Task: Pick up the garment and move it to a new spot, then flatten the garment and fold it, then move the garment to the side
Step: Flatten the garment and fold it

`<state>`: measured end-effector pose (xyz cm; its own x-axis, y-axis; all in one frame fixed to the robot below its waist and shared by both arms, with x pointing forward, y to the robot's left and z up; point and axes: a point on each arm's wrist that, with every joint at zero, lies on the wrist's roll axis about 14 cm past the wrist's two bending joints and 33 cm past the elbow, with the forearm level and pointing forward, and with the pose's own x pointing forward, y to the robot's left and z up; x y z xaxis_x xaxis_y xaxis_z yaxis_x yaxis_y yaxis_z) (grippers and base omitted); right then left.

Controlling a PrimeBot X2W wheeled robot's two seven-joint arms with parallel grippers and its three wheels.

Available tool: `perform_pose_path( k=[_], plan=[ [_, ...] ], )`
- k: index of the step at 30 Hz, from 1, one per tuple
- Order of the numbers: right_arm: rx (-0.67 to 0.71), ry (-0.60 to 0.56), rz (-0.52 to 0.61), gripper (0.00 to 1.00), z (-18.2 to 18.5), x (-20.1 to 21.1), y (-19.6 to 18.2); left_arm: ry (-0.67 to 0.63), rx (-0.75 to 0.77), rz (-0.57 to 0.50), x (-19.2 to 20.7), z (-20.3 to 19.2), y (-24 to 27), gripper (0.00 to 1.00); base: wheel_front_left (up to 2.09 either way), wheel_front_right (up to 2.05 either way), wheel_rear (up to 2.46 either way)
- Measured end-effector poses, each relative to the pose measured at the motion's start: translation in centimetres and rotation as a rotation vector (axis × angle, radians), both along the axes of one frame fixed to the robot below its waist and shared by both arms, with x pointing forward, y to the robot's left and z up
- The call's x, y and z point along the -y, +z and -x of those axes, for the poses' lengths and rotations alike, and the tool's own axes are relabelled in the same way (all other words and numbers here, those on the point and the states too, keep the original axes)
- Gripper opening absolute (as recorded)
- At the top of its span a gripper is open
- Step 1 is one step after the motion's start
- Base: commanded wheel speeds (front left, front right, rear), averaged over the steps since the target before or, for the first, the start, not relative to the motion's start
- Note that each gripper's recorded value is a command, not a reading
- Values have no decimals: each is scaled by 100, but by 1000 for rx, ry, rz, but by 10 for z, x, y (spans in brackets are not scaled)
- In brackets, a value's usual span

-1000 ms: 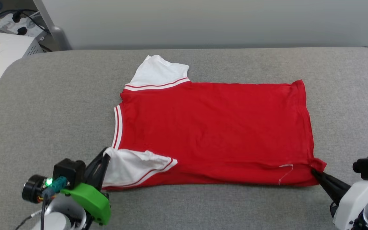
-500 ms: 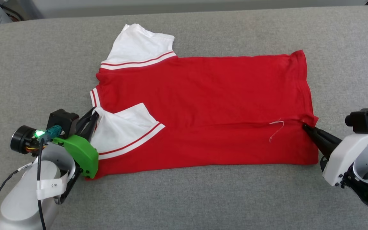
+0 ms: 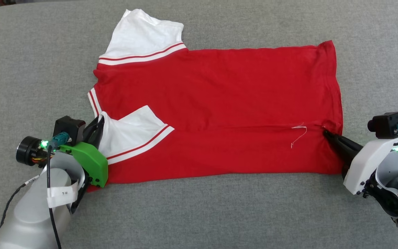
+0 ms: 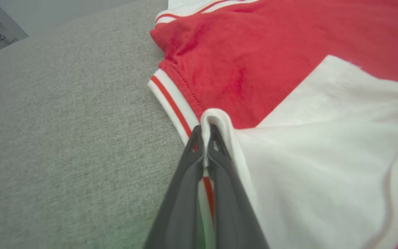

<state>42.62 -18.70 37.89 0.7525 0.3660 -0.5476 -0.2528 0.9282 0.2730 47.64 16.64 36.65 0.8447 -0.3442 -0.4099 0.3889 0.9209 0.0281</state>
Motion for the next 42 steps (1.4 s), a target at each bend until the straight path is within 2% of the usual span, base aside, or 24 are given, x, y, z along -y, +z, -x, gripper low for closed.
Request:
perform_pose_path(
  k=[1,12,17,20,21,27,33,42],
  plan=[
    [11,-6,-6,100,-1,0,3,0,6,2,0,0,3,100,0,0,0],
    [178,-26,5,100,5,15,47,17,117,-29,-26,1,62,100,0,0,0],
    [248,-8,15,100,3,12,72,-6,95,-23,-22,1,91,100,0,0,0],
    [262,7,26,100,3,8,80,-37,-30,-18,-11,10,91,100,0,0,0],
    [261,20,30,100,4,3,82,-59,-203,-43,-8,26,79,100,0,0,0],
    [250,29,34,100,5,-3,86,-104,-485,-81,-4,54,57,100,0,0,0],
    [219,26,25,100,8,-7,81,-112,-636,-107,-7,68,32,100,0,0,0],
    [174,14,24,100,11,-5,67,-115,-752,-153,-12,79,-2,100,0,0,0]
  ],
)
